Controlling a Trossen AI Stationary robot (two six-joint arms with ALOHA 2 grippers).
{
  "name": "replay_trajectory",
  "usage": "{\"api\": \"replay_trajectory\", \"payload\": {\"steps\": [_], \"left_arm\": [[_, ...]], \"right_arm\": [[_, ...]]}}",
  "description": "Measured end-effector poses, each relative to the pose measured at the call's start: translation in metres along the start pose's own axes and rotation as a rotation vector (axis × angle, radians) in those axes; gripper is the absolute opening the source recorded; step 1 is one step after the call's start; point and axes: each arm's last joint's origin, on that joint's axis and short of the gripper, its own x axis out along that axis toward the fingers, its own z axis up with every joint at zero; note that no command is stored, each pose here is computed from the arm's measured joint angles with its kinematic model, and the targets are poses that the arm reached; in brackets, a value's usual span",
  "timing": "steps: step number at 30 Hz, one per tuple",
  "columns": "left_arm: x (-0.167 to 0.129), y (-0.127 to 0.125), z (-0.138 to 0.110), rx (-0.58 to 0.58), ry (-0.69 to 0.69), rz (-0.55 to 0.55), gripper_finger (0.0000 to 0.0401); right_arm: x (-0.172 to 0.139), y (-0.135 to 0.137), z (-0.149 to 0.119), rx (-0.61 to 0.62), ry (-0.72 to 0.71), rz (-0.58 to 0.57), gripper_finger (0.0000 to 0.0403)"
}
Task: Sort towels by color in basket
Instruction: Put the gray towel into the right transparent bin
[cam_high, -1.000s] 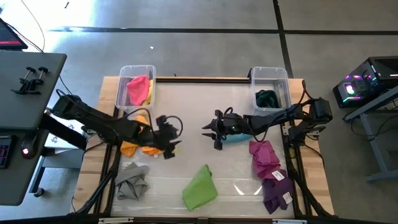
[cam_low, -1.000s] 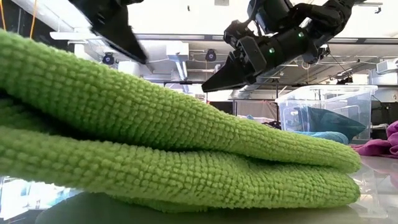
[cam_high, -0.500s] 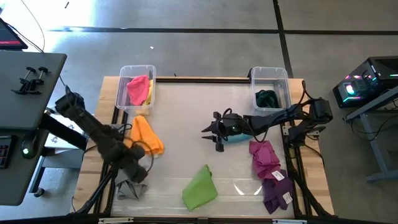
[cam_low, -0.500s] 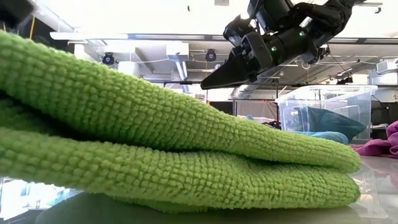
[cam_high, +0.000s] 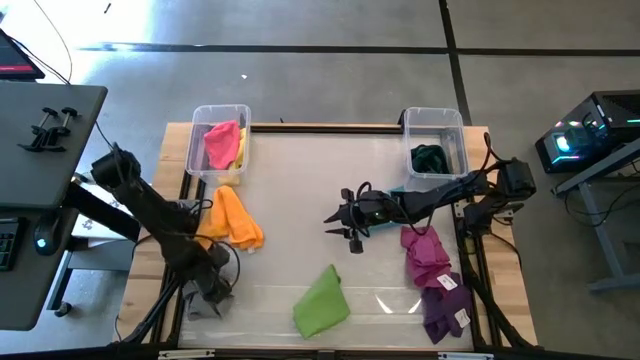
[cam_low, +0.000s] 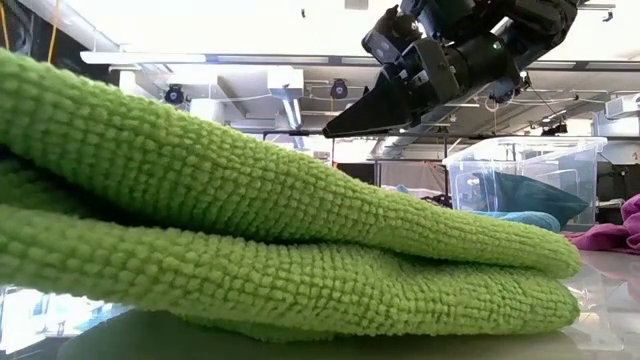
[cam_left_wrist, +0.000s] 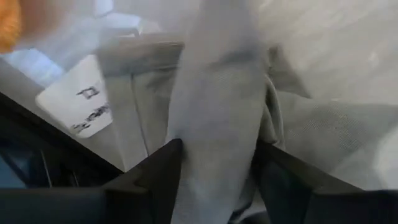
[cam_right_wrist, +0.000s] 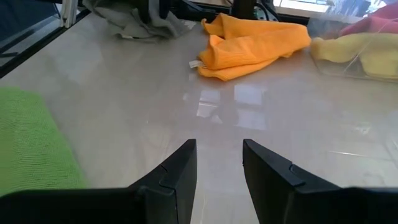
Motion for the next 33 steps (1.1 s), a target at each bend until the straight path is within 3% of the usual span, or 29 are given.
{"api": "replay_trajectory", "payload": {"steps": [4, 9, 11, 16, 22, 25, 28, 33], "left_arm": [[0.015, -0.001, 0.001, 0.064, 0.083, 0.032, 0.0124], [0.014, -0.008, 0.006, 0.107, 0.062, 0.020, 0.0021], [0.008, -0.013, 0.011, 0.133, -0.069, 0.007, 0.0011], [-0.015, -0.030, 0.029, 0.175, -0.548, -0.028, 0.0021], [-0.045, -0.058, 0.046, 0.403, -0.991, -0.035, 0.0004], [-0.055, -0.067, 0.057, 0.471, -1.125, -0.005, 0.0003], [-0.064, -0.075, 0.071, 0.515, -1.217, 0.020, 0.0003], [-0.081, -0.084, 0.093, 0.596, -1.324, 0.058, 0.0003]], "right_arm": [[0.000, 0.000, 0.000, -0.002, 0.001, 0.000, 0.0124], [0.000, 0.000, 0.000, 0.003, 0.004, 0.000, 0.0124], [0.000, 0.000, 0.000, -0.001, 0.004, 0.000, 0.0124], [0.000, 0.002, 0.000, -0.024, -0.004, 0.003, 0.0124], [0.001, 0.012, 0.006, -0.060, -0.055, 0.024, 0.0124], [0.000, 0.033, 0.011, -0.191, -0.091, 0.058, 0.0124], [-0.001, 0.047, 0.015, -0.264, -0.117, 0.013, 0.0124], [-0.001, 0.045, 0.015, -0.235, -0.101, -0.095, 0.0124]]}}
